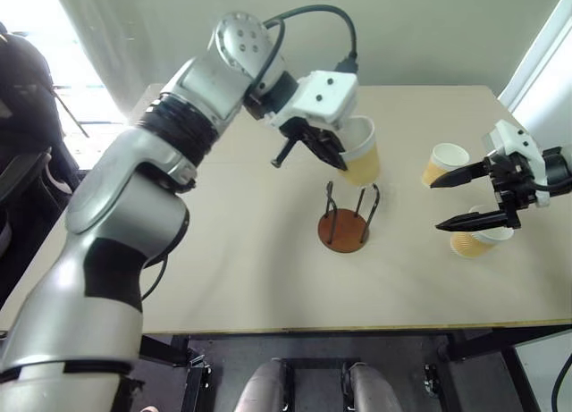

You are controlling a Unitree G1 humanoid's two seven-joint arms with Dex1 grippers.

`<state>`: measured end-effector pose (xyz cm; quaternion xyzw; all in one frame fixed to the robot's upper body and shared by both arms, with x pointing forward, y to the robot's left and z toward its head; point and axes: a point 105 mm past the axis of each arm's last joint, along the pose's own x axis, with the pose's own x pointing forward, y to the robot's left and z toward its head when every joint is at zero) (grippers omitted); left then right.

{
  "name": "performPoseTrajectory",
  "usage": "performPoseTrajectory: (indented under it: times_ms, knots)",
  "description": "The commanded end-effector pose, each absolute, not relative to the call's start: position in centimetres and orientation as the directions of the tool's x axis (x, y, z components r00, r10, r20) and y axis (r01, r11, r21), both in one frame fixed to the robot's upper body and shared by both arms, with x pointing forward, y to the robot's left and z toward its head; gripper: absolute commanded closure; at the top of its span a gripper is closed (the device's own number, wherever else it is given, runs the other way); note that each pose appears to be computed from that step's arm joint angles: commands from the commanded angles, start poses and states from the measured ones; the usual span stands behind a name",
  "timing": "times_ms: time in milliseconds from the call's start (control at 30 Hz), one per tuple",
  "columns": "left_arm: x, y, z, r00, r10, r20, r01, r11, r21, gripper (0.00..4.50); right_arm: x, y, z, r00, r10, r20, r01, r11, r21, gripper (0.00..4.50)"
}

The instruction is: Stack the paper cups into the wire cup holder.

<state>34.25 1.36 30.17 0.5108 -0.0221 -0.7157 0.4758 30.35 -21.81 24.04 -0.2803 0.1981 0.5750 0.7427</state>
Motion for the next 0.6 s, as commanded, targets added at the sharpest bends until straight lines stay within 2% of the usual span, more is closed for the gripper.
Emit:
performPoseTrajectory:
  times_ms: [33,333,600]
  knots:
    - [33.92,1.34,30.72,-0.016,-0.672,-0.74,0.611,-0.592,0.525,4.42,29.89,-21.82,25.37,0.269,0.739,-0.618,-0.961,0.164,-0.222,0.0]
    - [34.48,1.66,30.43,0.033,-0.64,-0.768,0.58,-0.613,0.536,4.42,29.96,-21.85,25.63,0.27,0.735,-0.623,-0.961,0.164,-0.222,0.0]
    - [34.09,1.6,30.17,0.014,-0.636,-0.771,0.581,-0.623,0.524,4.42,30.06,-21.9,25.79,0.272,0.731,-0.627,-0.96,0.164,-0.226,0.0]
